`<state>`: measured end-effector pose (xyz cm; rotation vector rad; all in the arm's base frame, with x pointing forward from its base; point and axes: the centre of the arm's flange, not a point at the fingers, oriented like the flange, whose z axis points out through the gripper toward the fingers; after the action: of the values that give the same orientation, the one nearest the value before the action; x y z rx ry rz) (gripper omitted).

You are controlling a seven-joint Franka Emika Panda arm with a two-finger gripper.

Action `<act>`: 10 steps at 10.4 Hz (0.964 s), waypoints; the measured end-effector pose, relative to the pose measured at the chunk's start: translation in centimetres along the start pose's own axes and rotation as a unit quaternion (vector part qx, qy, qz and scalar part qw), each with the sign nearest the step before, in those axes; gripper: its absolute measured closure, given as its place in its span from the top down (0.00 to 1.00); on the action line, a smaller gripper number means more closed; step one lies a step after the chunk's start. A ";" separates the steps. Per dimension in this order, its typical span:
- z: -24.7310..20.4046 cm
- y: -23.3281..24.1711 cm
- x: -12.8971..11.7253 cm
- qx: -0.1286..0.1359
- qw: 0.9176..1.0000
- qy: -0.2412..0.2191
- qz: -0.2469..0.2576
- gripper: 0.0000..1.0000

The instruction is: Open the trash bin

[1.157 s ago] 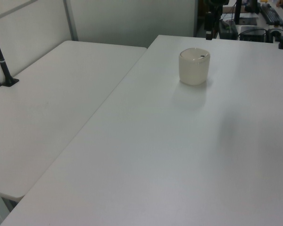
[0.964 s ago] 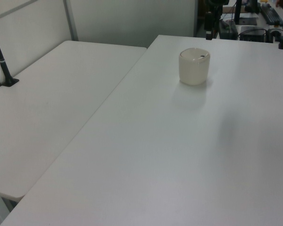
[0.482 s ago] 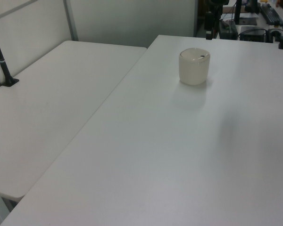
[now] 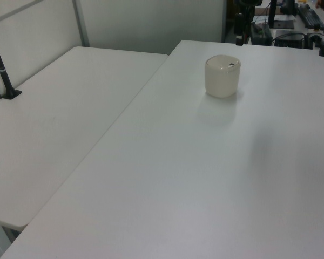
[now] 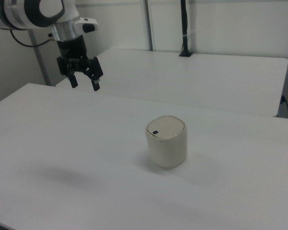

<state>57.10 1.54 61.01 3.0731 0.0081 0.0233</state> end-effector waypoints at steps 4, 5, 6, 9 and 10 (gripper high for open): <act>0.0 0.0 0.0 0.000 1.000 0.000 -0.017 0.44; 0.0 0.0 0.0 0.000 1.000 0.000 -0.018 0.30; 0.0 0.0 0.0 0.000 1.000 0.000 -0.018 0.14; 0.1 0.5 0.1 0.000 1.000 -0.001 -0.013 0.01; 0.3 1.7 0.1 0.000 1.000 -0.002 -0.003 0.01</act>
<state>57.25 -0.17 60.78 3.0723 0.0164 0.0165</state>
